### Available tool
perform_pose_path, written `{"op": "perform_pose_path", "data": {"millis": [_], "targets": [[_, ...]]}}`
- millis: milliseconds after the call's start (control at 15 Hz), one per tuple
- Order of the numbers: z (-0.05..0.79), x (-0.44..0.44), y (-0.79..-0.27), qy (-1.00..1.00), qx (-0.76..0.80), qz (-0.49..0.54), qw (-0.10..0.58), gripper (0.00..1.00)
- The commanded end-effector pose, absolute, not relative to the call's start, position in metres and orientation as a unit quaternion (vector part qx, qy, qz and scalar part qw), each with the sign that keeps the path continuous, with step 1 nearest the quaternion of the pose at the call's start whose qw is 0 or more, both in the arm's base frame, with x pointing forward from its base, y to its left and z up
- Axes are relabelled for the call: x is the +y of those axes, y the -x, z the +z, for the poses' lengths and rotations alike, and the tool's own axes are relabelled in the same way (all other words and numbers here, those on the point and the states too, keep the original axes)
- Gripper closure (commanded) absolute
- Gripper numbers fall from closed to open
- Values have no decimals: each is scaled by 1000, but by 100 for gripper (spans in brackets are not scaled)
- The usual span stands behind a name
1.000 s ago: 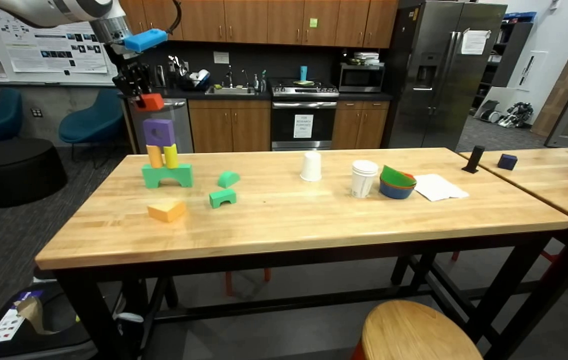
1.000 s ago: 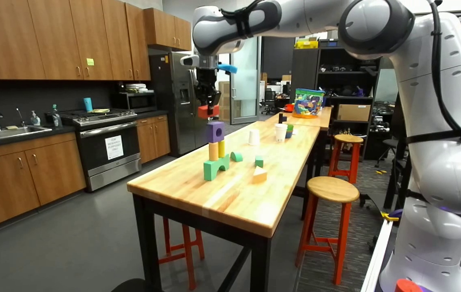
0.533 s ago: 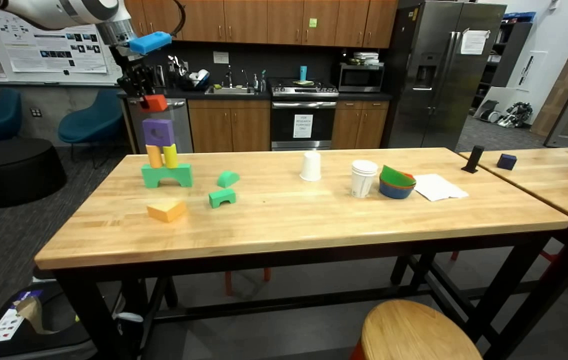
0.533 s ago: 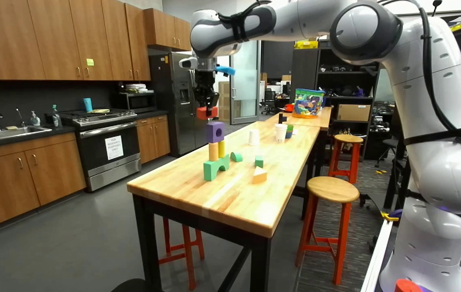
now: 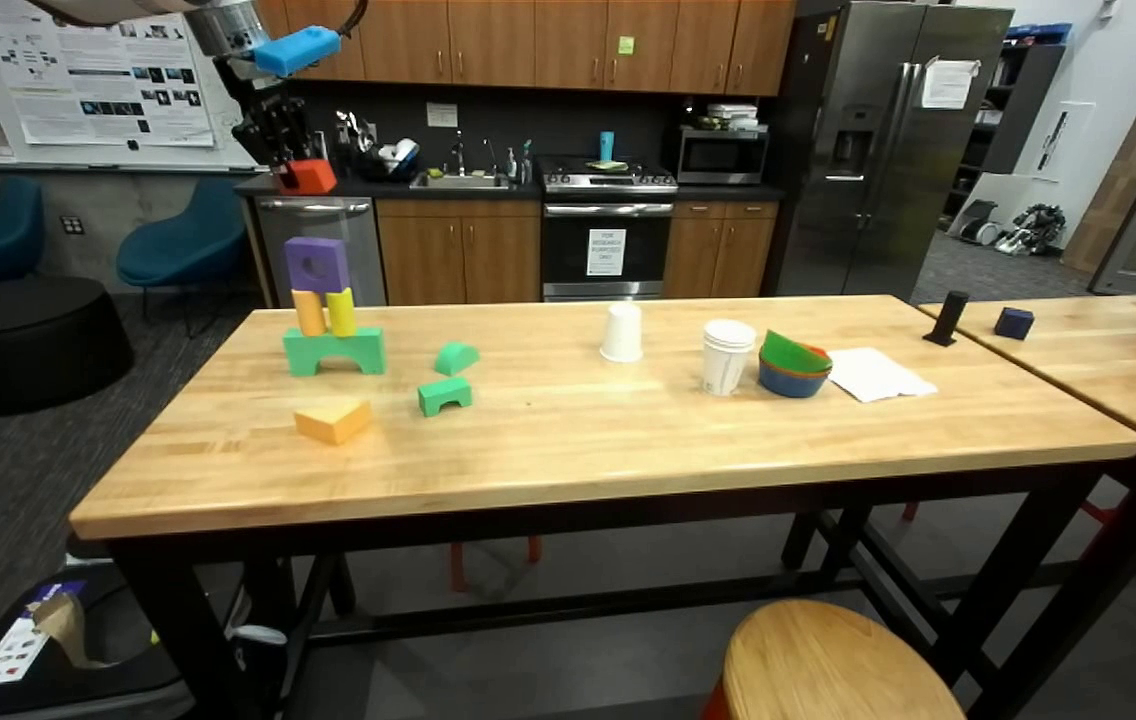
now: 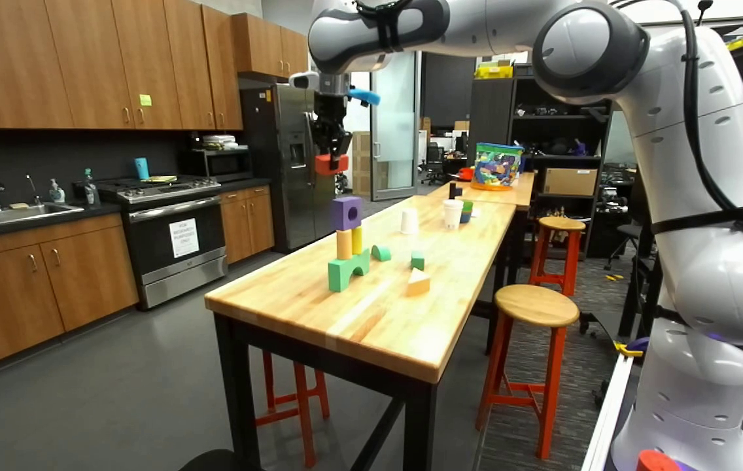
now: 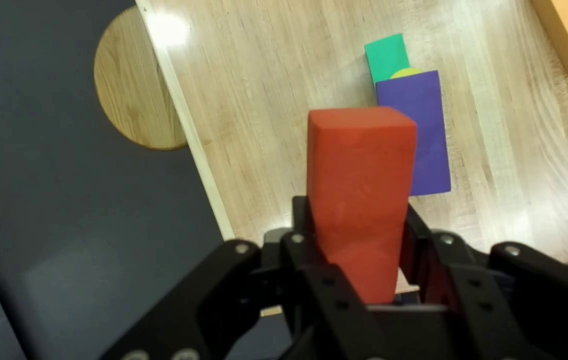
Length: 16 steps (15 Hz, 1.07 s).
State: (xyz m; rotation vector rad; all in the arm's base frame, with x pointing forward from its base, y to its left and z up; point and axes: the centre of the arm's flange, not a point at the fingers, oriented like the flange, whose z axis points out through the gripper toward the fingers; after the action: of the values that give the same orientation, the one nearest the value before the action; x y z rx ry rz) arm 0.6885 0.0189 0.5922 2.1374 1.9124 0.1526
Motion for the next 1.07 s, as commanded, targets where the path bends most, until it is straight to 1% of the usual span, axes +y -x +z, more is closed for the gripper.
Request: {"op": "perform_pose_path", "data": {"millis": [0,1000], "targets": [[603,14,-682,-745,653,50,130,84],[596,13,-673,-758,641,36,117,84]]}}
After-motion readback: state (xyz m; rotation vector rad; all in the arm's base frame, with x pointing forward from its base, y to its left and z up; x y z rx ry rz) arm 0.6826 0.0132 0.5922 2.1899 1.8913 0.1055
